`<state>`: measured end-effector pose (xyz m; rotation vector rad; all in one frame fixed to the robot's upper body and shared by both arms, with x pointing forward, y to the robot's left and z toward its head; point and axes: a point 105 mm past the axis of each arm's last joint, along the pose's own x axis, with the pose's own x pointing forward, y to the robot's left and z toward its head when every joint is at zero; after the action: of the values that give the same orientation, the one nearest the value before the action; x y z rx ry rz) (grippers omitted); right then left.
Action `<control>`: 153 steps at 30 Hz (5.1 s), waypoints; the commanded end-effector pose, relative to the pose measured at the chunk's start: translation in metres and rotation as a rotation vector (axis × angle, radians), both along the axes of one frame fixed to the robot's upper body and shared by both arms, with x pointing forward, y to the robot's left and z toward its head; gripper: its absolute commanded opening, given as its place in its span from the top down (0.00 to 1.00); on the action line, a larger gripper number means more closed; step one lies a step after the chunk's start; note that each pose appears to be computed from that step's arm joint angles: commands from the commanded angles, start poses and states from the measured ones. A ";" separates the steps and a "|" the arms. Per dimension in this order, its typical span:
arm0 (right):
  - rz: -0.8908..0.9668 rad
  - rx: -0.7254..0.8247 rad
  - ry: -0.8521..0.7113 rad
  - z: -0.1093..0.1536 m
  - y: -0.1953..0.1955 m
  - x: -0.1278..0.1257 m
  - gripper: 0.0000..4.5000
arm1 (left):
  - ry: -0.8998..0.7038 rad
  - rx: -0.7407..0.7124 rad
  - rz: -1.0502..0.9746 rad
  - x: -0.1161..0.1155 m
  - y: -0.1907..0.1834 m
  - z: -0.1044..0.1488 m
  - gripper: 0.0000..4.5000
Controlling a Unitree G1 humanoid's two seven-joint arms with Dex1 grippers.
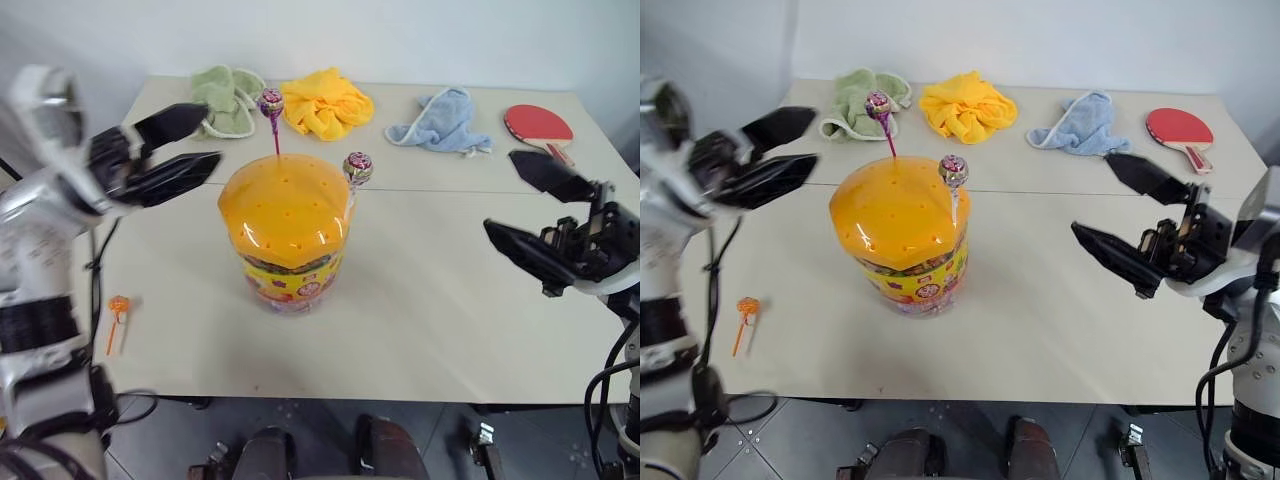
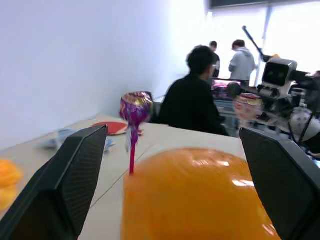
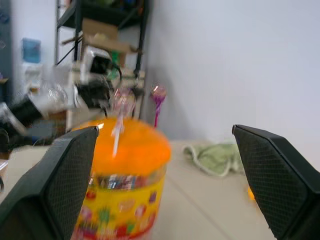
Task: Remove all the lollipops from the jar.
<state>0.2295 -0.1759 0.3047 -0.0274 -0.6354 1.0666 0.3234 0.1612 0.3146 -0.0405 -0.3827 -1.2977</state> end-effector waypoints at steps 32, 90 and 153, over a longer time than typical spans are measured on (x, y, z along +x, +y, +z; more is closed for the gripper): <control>-0.021 0.054 -0.021 -0.001 0.001 -0.028 0.00 | 0.036 -0.221 -0.085 0.028 0.004 0.043 1.00; 0.299 -0.228 0.102 -0.021 0.111 0.039 0.00 | 0.006 -0.152 0.071 -0.103 0.035 -0.024 0.04; -0.328 -0.268 0.282 -0.082 -0.107 0.050 0.01 | 0.218 0.404 0.448 -0.091 0.106 -0.133 0.03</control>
<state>0.2879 -0.2959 0.2138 -0.1843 -0.2039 0.7212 0.2334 0.2610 0.1751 0.1772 0.0972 -0.9437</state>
